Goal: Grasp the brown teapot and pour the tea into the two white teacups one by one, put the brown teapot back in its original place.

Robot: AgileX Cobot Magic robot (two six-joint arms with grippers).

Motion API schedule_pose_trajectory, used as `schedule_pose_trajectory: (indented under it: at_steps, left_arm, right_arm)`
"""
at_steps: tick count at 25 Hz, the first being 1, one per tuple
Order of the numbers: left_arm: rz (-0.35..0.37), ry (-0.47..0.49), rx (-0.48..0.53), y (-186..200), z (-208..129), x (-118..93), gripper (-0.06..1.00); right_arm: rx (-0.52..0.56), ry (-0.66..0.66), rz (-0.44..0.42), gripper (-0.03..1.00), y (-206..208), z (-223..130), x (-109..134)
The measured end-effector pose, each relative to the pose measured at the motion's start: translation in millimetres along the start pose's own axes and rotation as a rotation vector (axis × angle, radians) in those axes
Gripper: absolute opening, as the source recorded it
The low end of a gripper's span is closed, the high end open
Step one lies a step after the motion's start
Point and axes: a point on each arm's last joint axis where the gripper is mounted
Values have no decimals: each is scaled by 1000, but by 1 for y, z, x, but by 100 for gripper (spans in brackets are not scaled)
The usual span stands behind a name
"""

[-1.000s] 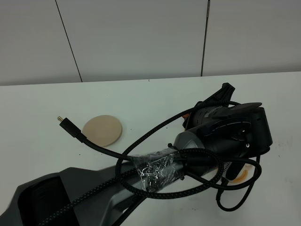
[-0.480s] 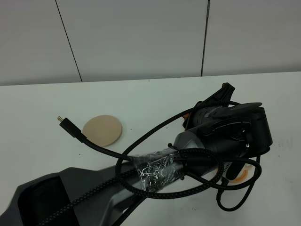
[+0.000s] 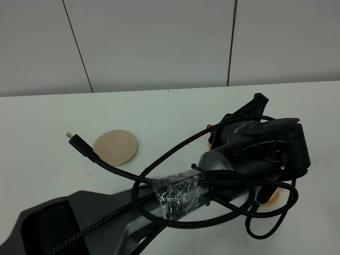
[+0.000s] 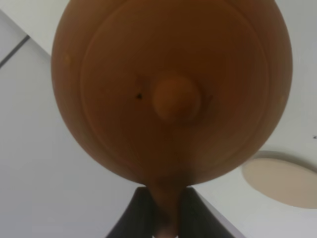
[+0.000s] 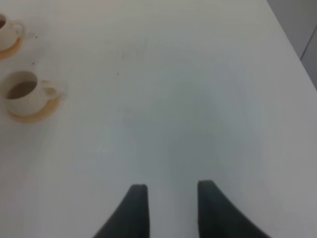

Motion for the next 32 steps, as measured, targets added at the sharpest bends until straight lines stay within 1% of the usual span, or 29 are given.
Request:
schedule_pose_trajectory:
  at_steps: [3, 32]
  left_arm:
    - [13, -1, 2, 0, 0, 1, 17]
    - [27, -6, 0, 4, 3, 1, 17]
  right_arm:
    - [0, 0, 0, 24, 0, 0, 0]
    - [0, 0, 0, 24, 0, 0, 0]
Point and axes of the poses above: a point on each arm's last joint axis where the gripper is mounted, y pointing back along that axis away from the gripper, x along the wrist's bending axis when the last joint is at zero, z = x × y, and after that the axes turned 11 degrees about y, right-handed
